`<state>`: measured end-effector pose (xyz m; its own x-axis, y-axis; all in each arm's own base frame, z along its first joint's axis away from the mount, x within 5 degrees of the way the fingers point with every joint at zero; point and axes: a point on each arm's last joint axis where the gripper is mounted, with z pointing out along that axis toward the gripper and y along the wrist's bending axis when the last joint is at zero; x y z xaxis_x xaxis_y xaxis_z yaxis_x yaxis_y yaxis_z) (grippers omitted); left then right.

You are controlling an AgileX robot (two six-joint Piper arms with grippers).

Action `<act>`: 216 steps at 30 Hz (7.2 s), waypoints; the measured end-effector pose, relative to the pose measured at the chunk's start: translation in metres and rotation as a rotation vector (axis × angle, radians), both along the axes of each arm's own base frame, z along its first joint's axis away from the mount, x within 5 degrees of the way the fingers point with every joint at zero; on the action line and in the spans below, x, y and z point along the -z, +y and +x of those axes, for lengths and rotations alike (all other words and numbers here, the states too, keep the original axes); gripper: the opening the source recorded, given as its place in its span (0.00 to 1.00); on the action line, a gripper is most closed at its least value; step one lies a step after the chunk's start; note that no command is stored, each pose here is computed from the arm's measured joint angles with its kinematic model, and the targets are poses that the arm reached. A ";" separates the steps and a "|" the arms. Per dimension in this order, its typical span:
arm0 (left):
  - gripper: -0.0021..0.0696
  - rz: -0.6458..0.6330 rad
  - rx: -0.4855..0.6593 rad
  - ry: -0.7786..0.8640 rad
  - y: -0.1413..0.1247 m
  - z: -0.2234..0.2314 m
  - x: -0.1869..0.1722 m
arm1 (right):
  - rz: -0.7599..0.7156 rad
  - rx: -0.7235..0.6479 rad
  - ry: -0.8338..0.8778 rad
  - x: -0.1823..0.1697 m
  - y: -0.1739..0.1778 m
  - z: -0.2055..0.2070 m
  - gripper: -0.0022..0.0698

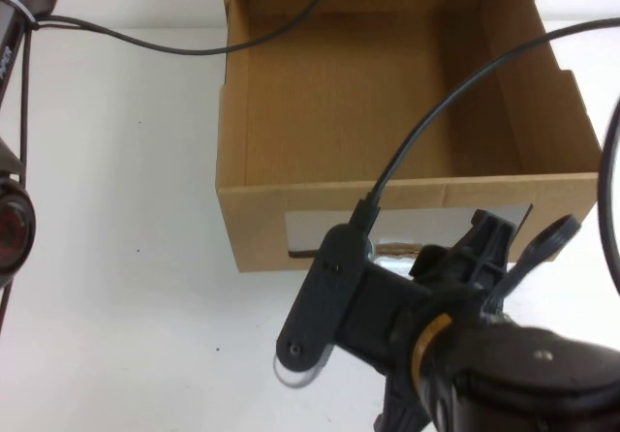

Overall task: Open the shoe box
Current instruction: 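Pull the top drawer of the cardboard box fully open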

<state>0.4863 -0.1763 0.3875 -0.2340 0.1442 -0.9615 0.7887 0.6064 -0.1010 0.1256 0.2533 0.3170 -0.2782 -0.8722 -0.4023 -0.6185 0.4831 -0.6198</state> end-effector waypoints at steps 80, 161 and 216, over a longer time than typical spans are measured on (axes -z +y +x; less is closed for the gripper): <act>0.03 0.216 -0.471 0.082 0.140 -0.405 0.059 | 0.761 -0.341 -0.003 -0.060 -0.169 -0.070 0.00; 0.03 0.247 -0.471 0.099 0.141 -0.406 0.061 | 0.978 0.637 -0.373 0.145 -0.253 -0.072 0.00; 0.02 0.048 -0.773 -0.191 0.168 -0.431 0.197 | 0.986 0.639 -0.368 0.145 -0.253 -0.072 0.00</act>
